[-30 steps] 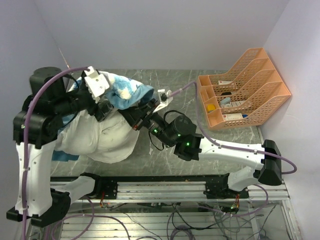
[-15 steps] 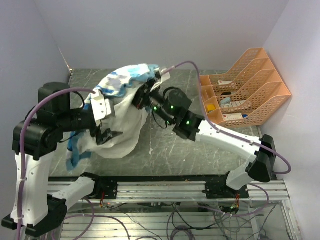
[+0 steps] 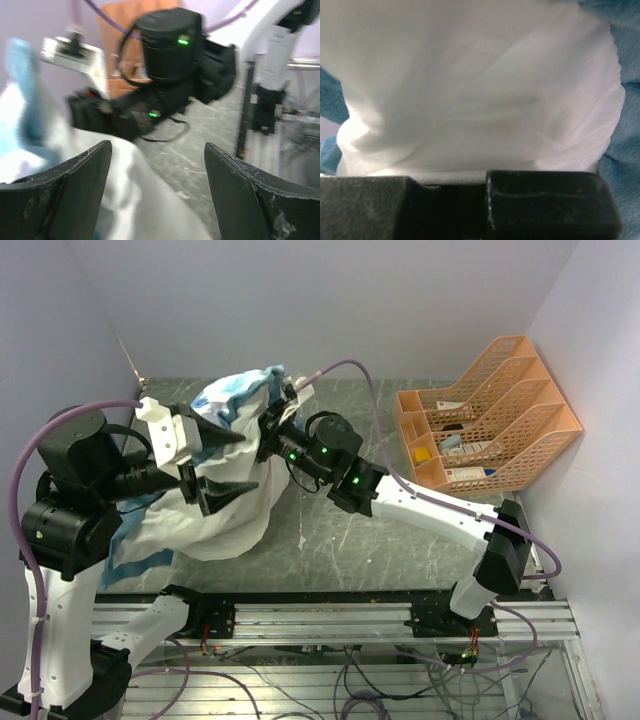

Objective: Remove the pillowcase from the pillow
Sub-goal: Remove the pillow from the pillowcase.

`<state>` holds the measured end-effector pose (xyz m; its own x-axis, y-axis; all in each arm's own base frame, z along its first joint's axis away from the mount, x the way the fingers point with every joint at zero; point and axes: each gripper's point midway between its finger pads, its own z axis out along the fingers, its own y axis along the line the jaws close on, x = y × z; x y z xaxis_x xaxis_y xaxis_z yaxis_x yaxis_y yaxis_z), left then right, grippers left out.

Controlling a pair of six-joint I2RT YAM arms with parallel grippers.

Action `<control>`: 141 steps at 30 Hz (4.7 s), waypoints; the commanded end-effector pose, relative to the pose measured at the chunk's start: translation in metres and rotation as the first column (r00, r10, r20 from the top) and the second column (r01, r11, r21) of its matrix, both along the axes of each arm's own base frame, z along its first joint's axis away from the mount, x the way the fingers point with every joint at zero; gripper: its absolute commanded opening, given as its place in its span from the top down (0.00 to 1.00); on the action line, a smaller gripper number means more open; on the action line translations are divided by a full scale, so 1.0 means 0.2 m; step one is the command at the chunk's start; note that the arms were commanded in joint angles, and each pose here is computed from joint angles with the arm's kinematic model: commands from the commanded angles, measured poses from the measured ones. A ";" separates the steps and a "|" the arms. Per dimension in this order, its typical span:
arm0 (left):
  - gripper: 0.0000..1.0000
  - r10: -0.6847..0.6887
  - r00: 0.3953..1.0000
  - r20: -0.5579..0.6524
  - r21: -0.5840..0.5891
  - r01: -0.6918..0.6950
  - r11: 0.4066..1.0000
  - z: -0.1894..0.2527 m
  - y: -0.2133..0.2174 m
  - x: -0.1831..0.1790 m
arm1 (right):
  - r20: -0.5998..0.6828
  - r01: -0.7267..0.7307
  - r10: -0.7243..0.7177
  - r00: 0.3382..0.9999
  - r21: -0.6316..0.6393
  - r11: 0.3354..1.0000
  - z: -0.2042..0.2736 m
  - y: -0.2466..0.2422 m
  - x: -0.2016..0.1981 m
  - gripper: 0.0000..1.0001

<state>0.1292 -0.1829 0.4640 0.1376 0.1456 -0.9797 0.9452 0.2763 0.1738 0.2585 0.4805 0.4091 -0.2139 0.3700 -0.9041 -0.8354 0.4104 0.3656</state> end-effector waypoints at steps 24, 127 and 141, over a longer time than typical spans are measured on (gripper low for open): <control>0.00 0.502 0.806 0.314 -0.147 -0.481 0.864 0.25 0.23 0.52 | 0.047 -0.219 0.219 0.975 0.003 0.976 0.00 0.14 -0.33 1.00; 0.80 0.694 0.514 0.503 0.186 -0.849 0.494 0.19 0.86 0.36 | 0.170 0.622 -0.610 0.774 -0.023 0.782 0.34 -0.83 0.71 1.00; 0.93 0.772 0.200 0.603 0.182 -0.977 0.111 -0.04 1.20 0.68 | 0.036 0.605 -0.606 0.794 0.032 0.795 0.21 -1.14 0.79 1.00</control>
